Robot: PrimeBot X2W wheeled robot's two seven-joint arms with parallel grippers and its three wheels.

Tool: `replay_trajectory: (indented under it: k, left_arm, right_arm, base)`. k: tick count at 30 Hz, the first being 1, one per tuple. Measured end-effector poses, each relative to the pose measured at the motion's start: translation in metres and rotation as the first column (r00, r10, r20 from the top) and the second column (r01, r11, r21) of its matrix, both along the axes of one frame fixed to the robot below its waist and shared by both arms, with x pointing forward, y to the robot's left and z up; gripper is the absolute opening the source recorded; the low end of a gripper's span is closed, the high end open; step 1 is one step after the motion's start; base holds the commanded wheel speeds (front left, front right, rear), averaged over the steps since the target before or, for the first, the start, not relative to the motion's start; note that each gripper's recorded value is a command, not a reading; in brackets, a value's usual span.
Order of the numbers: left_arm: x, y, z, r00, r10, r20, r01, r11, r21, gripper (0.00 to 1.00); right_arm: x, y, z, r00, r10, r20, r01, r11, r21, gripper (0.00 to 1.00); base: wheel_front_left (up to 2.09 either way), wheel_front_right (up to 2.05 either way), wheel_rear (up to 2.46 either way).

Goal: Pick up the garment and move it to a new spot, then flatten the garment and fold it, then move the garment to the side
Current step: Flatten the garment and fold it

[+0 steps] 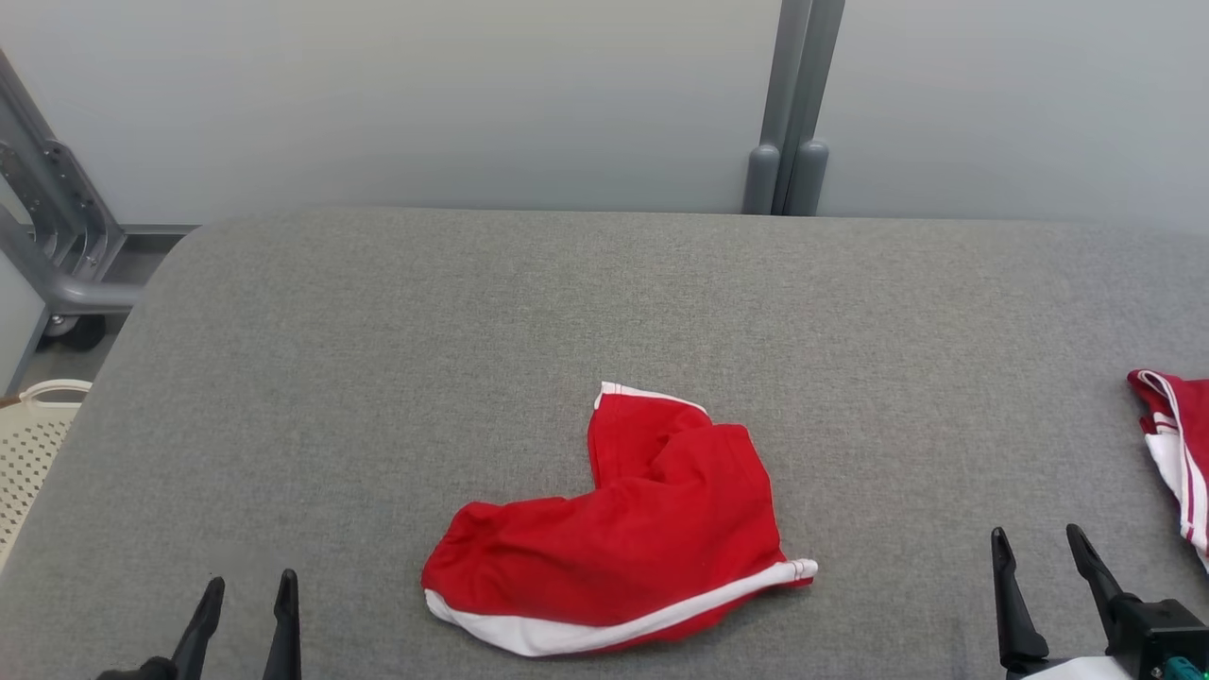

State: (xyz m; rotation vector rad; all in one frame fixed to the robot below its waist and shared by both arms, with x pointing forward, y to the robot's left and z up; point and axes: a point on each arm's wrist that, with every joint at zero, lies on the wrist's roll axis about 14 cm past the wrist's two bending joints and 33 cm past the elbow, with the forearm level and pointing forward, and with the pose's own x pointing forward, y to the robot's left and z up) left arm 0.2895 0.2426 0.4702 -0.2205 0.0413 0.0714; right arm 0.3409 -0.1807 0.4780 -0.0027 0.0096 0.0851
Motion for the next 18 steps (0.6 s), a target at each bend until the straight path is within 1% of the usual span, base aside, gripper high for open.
replay_trajectory:
  k: [3,13,18]
  left_arm:
    - [-0.004,-0.002,-0.006,1.000,-0.001,-0.012,0.001,1.000,0.003,1.00]
    - [-0.004,-0.006,-0.003,1.000,-0.018,0.003,0.018,0.999,0.035,1.00]
    - [-0.001,-0.015,0.001,0.998,-0.055,0.016,0.054,0.998,0.036,1.00]
  right_arm:
    - [-0.001,-0.001,0.002,1.000,-0.006,0.006,0.006,1.000,0.002,1.00]
    - [-0.007,-0.016,0.007,0.998,-0.051,0.024,0.051,0.999,-0.008,1.00]
    - [-0.010,-0.022,0.007,0.997,-0.070,0.023,0.070,0.998,0.001,1.00]
  base:
    - [0.00,0.00,0.00]
    - [0.00,0.00,0.00]
    - [0.00,0.00,0.00]
